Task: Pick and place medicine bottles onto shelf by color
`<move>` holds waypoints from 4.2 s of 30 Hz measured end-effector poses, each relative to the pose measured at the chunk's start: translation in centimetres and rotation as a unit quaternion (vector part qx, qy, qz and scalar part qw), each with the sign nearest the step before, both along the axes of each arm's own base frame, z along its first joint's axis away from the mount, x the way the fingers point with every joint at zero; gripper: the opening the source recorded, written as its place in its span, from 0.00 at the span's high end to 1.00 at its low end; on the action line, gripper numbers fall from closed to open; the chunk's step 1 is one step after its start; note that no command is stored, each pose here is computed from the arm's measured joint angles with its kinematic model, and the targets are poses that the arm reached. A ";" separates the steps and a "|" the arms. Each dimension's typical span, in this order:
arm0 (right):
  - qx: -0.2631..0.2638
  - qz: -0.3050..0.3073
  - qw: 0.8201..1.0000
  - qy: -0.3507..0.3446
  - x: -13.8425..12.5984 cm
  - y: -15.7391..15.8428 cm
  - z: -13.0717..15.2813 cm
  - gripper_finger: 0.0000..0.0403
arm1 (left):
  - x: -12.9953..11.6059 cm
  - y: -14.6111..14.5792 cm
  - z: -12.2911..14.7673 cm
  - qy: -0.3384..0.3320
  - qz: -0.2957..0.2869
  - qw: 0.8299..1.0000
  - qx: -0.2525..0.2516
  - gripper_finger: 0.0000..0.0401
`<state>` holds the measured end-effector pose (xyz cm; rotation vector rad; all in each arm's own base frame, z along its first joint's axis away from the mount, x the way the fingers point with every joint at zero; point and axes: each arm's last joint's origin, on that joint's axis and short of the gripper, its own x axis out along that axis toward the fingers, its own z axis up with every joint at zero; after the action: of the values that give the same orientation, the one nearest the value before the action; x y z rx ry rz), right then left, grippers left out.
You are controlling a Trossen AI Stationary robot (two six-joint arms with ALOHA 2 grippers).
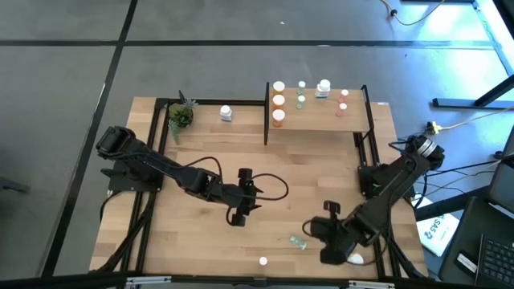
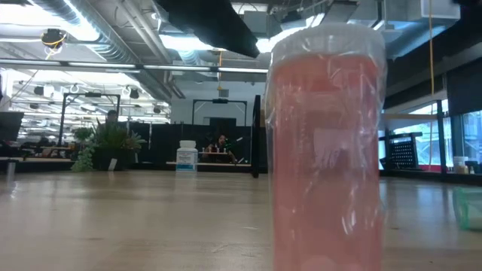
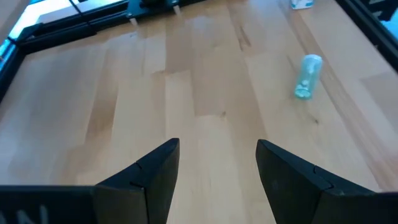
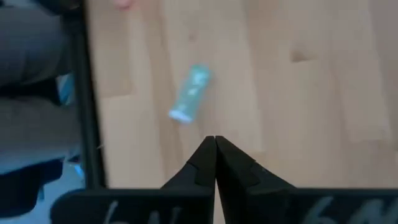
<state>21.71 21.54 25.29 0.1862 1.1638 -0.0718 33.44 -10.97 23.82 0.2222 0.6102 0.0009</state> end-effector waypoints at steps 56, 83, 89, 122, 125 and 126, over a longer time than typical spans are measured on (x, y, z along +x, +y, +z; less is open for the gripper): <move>-0.108 0.017 0.959 -0.262 -5.9 9.4 -3.1 0.99 | -2.8 -6.4 1.4 -0.067 -0.018 0.998 -0.009 0.49; -0.076 -0.003 0.947 -0.311 -5.3 11.7 -5.1 0.99 | -2.8 -6.3 1.4 -0.066 -0.017 0.998 -0.008 0.49; -0.079 -0.008 0.947 -0.310 -5.2 11.6 -5.2 0.99 | -2.8 -6.3 1.4 -0.066 -0.017 0.998 -0.008 0.49; 0.017 -0.147 0.961 -0.232 -5.0 11.7 -8.7 0.93 | -2.8 -6.3 1.4 -0.066 -0.017 0.998 -0.008 0.49; 0.019 -0.151 0.963 -0.224 -4.6 11.6 -8.8 0.90 | -2.8 -6.3 1.4 -0.066 -0.017 0.998 -0.008 0.49; 0.019 -0.152 0.963 -0.220 -4.5 11.5 -8.8 0.87 | -2.8 -6.3 1.4 -0.066 -0.017 0.998 -0.008 0.49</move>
<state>17.20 33.05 16.50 0.3933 0.6859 -0.2662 30.65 -17.30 25.18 0.2144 0.4747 -0.0217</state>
